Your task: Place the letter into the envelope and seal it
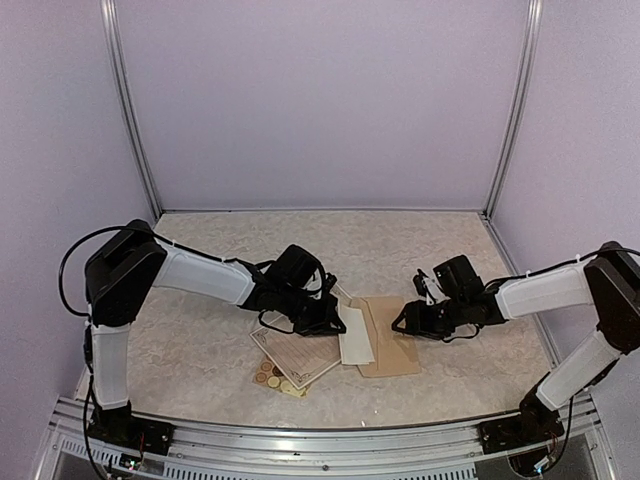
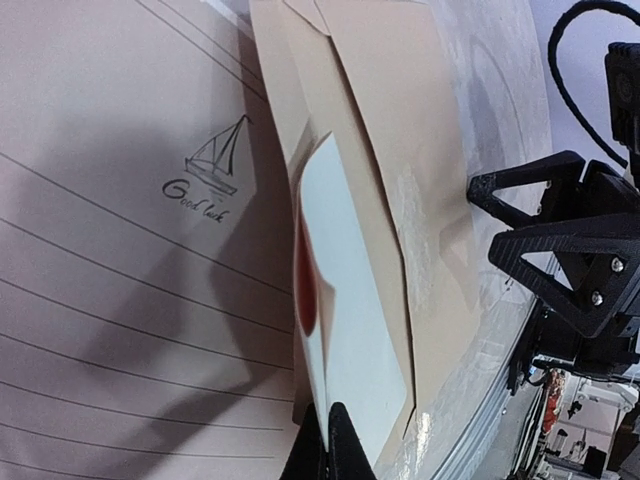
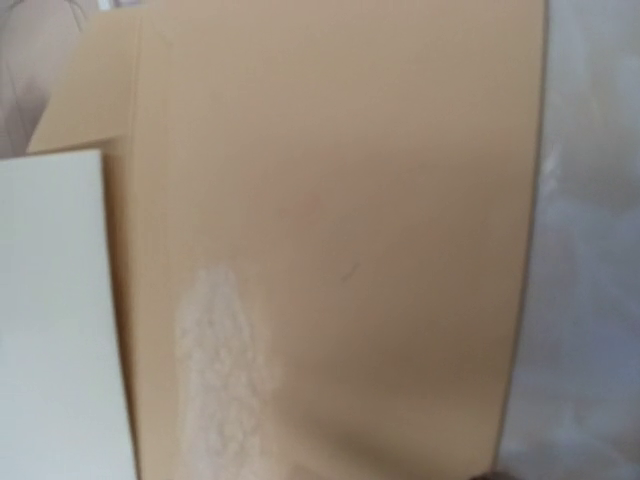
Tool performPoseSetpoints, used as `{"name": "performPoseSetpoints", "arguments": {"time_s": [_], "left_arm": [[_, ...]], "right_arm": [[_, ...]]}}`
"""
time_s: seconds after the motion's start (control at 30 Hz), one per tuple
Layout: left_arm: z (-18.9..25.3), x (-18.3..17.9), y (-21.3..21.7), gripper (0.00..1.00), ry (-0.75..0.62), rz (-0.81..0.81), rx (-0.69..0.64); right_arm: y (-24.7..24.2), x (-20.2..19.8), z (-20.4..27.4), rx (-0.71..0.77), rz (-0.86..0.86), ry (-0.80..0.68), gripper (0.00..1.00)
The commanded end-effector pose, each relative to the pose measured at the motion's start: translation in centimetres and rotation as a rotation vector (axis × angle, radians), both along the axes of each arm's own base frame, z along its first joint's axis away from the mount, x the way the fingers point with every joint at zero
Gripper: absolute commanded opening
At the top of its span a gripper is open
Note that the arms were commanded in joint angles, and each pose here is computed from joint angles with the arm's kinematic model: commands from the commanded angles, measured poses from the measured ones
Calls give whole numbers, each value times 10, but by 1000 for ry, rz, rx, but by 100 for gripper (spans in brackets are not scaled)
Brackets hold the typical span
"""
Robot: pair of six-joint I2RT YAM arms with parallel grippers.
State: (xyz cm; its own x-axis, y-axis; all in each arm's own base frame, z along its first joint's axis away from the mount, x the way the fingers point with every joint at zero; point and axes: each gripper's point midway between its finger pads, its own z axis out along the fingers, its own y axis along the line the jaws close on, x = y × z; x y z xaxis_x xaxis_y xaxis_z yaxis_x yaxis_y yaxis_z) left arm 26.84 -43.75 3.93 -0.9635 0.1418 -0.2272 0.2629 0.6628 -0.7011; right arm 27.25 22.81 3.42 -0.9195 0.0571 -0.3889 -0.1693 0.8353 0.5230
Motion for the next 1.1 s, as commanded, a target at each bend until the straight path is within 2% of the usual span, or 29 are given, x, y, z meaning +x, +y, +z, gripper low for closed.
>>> {"name": "performPoseSetpoints", "arguments": {"time_s": [0.0, 0.57, 1.07], "left_arm": [[-2, 4, -4, 0, -4, -19, -4], [-21, 5, -3, 0, 23, -10, 36], [-21, 4, -10, 0, 35, -10, 6]], "right_arm": [[5, -10, -14, -7, 21, 46, 59], [15, -14, -21, -22, 45, 63, 59], [33, -15, -18, 14, 83, 53, 58]]}}
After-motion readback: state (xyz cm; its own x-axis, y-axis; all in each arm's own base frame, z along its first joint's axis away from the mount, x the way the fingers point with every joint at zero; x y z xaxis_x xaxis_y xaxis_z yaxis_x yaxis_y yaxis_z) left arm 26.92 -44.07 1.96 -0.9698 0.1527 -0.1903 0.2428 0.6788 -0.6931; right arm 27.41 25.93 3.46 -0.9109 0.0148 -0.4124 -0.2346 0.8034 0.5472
